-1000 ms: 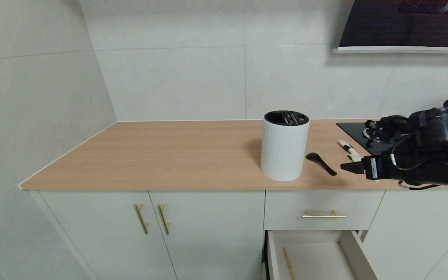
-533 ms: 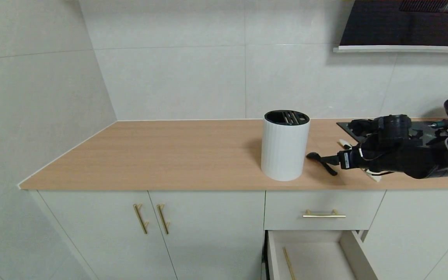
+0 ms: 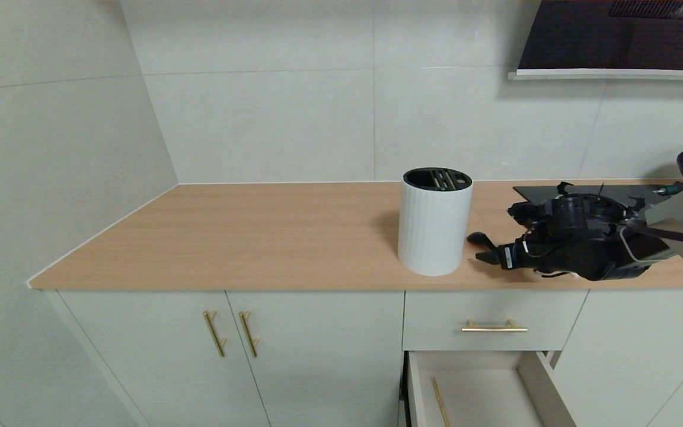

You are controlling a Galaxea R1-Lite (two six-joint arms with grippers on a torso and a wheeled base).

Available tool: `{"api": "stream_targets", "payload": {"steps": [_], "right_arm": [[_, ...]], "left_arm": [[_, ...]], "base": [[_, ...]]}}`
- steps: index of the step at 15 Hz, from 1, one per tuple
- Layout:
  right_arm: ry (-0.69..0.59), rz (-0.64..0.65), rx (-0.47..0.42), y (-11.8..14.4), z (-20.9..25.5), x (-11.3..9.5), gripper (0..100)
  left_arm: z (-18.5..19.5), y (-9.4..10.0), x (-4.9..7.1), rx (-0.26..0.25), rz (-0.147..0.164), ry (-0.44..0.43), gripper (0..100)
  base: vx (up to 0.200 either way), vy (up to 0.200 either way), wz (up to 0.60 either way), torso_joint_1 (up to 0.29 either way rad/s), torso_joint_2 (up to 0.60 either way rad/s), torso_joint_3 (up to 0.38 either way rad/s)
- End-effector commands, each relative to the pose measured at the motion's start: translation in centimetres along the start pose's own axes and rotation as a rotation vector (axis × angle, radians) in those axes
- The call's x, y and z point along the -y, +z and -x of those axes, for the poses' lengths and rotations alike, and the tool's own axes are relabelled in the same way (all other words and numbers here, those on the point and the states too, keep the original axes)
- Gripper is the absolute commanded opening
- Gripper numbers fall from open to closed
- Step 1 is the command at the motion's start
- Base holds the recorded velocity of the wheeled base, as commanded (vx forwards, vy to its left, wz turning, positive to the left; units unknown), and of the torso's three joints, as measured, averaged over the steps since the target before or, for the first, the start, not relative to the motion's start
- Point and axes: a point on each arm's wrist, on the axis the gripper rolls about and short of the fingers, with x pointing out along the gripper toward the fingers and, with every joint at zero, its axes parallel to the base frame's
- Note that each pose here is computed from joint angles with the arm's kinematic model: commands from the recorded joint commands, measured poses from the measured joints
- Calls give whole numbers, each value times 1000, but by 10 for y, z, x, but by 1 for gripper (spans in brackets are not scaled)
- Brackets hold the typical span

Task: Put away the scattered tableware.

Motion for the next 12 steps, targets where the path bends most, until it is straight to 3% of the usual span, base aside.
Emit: {"api": "stream_targets", "payload": {"steps": [1,9,10,12], "right_arm": [[1,-5,-20,-11,-18,3,100],[-13,-27,-11,-13,-26,11,100],[-14,-29,-13,-14,-27,12,0],[-30,-27,-16,-15,-28,12,0]], "left_arm": [[0,0,0,-1,0,0,100],[0,0,0,0,0,0,100],[0,0,0,-1,0,0,100],[0,0,0,-1,0,0,100]], "base": [[0,0,0,0,0,0],[0,0,0,0,0,0],[0,0,0,0,0,0],[0,0,0,0,0,0]]}}
